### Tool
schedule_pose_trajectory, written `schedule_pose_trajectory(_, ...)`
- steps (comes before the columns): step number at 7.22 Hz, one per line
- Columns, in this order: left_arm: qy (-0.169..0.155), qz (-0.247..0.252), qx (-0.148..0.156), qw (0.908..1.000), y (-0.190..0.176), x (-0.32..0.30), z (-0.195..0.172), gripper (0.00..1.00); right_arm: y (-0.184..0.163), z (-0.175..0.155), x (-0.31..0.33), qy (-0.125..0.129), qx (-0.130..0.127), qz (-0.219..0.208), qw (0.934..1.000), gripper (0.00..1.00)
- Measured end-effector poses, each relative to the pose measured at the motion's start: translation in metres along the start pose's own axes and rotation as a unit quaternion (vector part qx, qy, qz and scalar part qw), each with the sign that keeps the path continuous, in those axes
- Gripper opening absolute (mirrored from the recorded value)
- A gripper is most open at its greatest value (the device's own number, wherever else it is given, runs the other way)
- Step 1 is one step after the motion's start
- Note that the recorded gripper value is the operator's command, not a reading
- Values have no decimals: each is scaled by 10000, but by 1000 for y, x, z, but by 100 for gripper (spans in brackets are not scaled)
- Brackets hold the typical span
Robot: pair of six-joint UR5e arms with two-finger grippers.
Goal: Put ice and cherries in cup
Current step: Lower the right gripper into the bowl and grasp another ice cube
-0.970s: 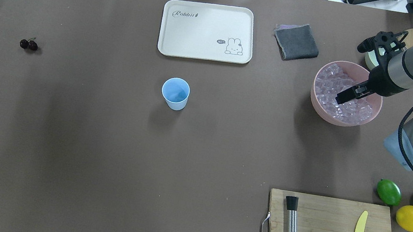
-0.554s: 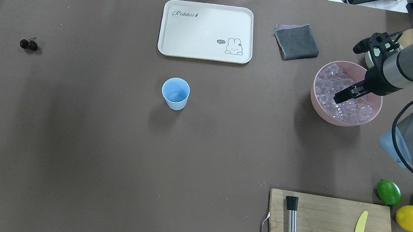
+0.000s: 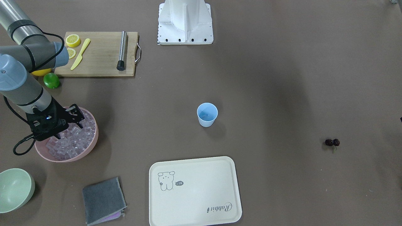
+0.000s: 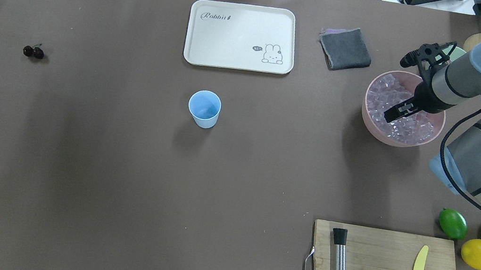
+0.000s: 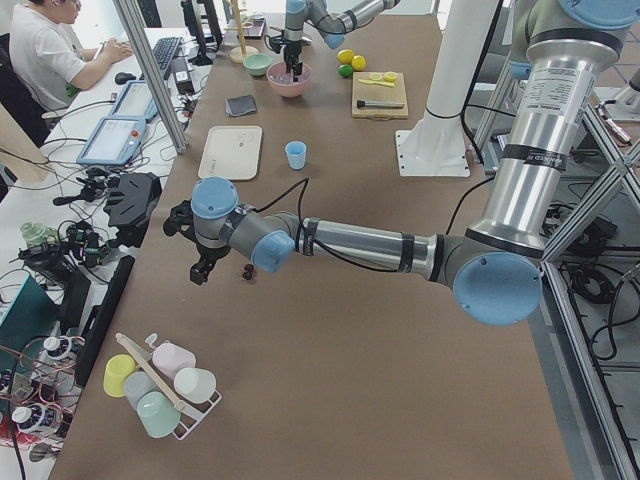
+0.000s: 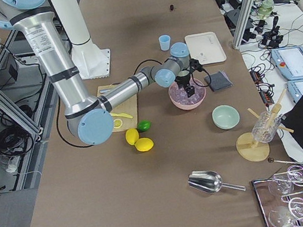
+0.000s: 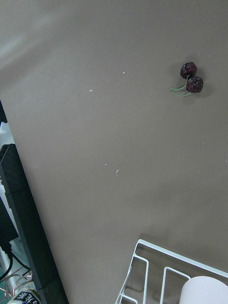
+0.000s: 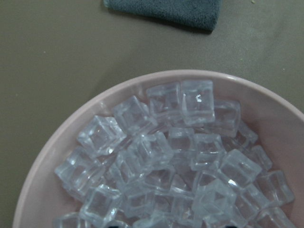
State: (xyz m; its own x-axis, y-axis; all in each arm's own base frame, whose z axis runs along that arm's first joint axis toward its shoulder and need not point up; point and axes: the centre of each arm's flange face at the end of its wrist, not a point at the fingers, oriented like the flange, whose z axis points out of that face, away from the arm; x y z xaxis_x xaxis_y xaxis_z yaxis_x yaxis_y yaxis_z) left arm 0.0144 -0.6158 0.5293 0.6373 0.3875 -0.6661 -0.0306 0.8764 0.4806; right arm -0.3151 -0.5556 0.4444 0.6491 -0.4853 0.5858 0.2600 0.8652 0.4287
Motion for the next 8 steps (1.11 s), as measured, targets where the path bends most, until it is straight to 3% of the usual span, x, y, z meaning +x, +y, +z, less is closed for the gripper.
schedule_pose_trajectory(4, 1, 4, -9, 10000, -1, -1, 1, 97, 2, 6, -9, -22, -37, 34, 10000, 49)
schedule_pose_trajectory(5, 1, 2, -16, 10000, 0, -1, 2, 97, 2, 6, -12, -38, -37, 151, 9999, 34)
schedule_pose_trajectory(7, 2, -6, -27, 10000, 1, -2, 3, 97, 0, 6, -17, -63, -27, 288, 9996, 27)
schedule_pose_trajectory(8, 3, -13, -28, 10000, 2, -2, 3, 97, 0, 5, -18, -69, -18, 302, 9995, 8)
